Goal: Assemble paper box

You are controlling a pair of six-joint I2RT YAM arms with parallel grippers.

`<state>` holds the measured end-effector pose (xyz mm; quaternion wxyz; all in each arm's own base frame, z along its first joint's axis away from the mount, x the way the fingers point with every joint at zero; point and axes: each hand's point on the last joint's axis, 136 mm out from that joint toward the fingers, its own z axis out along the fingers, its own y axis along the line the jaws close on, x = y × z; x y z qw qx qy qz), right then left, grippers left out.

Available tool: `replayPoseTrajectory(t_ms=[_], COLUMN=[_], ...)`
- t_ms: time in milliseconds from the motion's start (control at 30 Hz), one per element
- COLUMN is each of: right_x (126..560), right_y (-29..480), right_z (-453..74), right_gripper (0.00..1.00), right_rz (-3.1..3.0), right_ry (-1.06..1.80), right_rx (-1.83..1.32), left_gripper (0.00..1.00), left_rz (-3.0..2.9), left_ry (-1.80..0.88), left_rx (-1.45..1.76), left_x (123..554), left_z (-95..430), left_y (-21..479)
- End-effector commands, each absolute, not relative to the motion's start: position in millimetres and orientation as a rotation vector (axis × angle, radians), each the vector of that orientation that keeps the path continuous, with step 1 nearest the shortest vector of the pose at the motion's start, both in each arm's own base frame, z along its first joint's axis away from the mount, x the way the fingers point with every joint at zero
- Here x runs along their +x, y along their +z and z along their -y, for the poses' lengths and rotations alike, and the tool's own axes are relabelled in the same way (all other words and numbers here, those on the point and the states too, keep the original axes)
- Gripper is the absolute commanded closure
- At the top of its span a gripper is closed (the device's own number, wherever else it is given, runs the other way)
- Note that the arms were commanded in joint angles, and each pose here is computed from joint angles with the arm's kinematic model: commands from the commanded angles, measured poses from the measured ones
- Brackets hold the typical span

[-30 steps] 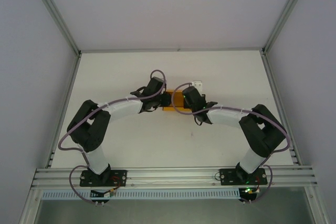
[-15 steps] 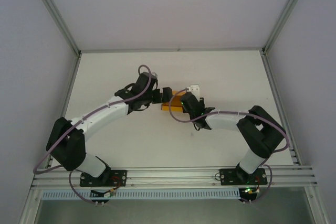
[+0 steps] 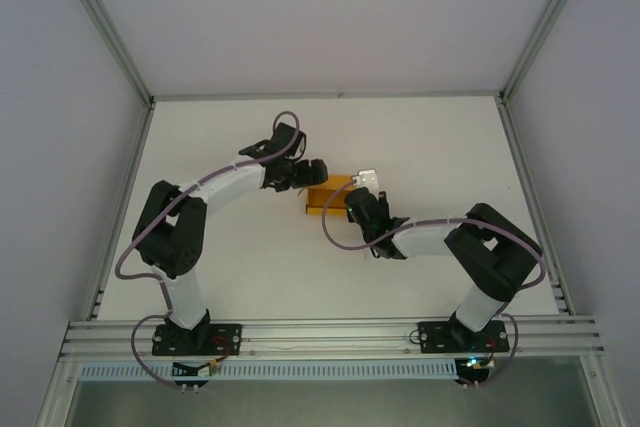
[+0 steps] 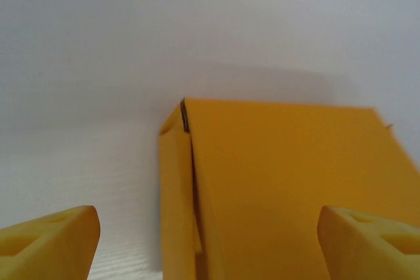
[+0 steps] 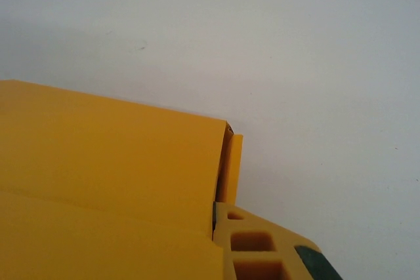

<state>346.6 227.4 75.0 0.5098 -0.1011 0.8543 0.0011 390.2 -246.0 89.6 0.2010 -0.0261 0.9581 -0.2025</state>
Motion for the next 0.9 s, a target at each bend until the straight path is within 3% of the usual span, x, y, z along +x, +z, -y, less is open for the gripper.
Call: replayPoseTrajectory(t_ms=[0, 167, 400, 667, 867], right_x=[328, 325, 319, 282, 260], right_y=[36, 33, 49, 70, 80], right_z=[-229, -228, -232, -238, -237], right_gripper=[0.91, 0.86, 0.69, 0.42, 0.16], right_rz=[-2.132, -2.13, -2.131, -2.149, -2.204], right_ry=[-0.035, -0.028, 0.031, 0.253, 0.37], right_rx=[-0.426, -0.425, -0.44, -0.546, -0.547], left_gripper=[0.18, 0.28, 0.35, 0.38, 0.47], left_rz=[-2.706, -2.705, -2.755, -2.76, -2.769], left_ry=[-0.645, -0.693, -0.6, -0.603, -0.607], left_rx=[-0.052, -0.061, -0.107, -0.144, -0.146], left_x=[384, 380, 374, 375, 376], left_z=[249, 252, 238, 235, 235], left_y=[77, 58, 31, 22, 17])
